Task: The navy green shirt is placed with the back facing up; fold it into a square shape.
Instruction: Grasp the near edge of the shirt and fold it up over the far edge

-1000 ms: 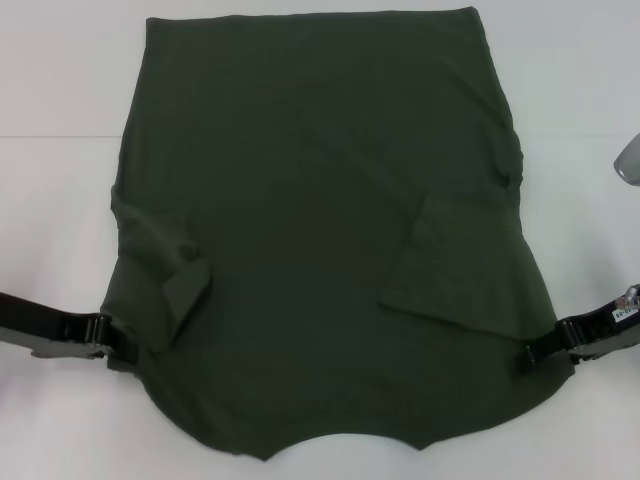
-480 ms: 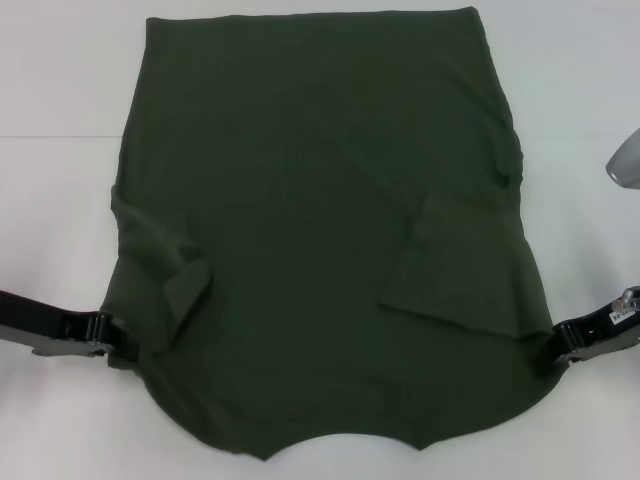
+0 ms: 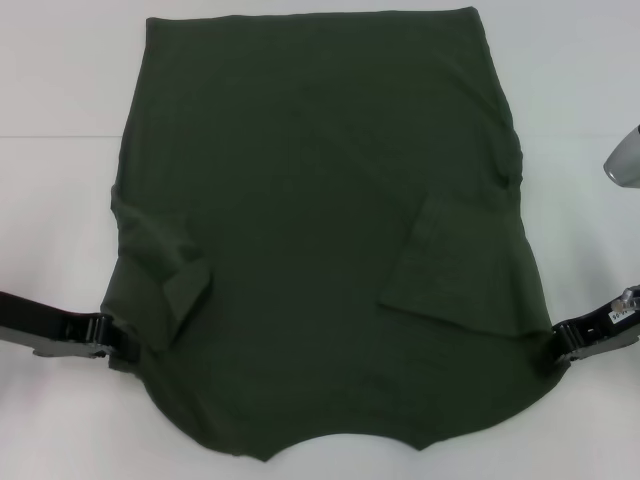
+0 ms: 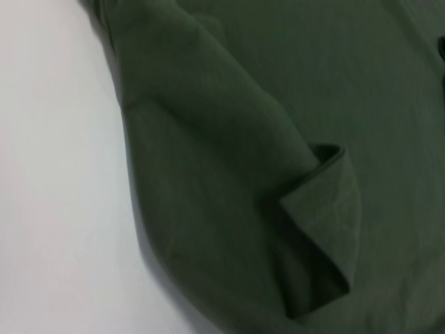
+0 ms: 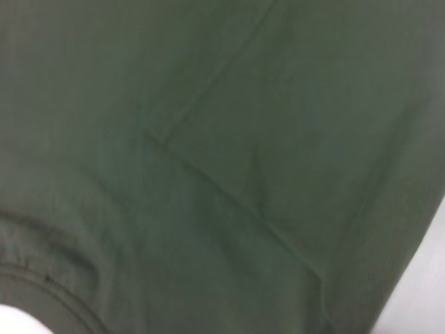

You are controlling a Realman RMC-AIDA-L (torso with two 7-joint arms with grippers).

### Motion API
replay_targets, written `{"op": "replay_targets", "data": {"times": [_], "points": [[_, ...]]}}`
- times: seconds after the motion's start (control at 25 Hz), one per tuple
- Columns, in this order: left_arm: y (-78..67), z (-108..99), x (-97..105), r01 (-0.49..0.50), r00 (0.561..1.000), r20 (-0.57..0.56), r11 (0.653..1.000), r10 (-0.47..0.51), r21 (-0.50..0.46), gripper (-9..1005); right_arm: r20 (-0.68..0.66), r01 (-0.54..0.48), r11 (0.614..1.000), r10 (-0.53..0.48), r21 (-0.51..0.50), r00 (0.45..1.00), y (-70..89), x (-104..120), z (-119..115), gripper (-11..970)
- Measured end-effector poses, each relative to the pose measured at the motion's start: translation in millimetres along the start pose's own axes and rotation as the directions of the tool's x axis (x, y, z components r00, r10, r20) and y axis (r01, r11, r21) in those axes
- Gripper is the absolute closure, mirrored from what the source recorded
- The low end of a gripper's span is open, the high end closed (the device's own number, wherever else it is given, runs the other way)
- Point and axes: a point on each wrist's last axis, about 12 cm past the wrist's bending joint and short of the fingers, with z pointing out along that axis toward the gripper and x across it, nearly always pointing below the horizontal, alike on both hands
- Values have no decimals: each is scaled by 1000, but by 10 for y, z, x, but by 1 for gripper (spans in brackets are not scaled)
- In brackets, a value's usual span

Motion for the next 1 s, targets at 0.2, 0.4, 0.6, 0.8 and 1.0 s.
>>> {"op": "replay_targets", "data": {"times": [0.2, 0.4, 0.6, 0.8, 1.0], "points": [[24, -44, 22, 2, 1000, -2, 1000, -2, 13, 964, -18, 17, 1000, -18, -24, 1000, 20, 15, -35, 897], [33, -83, 51, 10, 1000, -22, 999, -9, 37, 964, -56, 51, 997, -55, -60, 997, 78, 49, -76, 896], [9, -138, 116, 4, 998, -58, 996, 1, 93, 964, -110, 90, 989, -103, -113, 989, 128, 125, -85, 896], [5, -194, 211, 20, 994, -113, 990, -4, 137, 964, -156, 128, 978, -154, -163, 976, 162, 205, -94, 896], [-7, -190, 318, 42, 984, -179, 980, -6, 195, 964, -190, 164, 966, -202, -199, 961, 181, 266, -106, 896]]}}
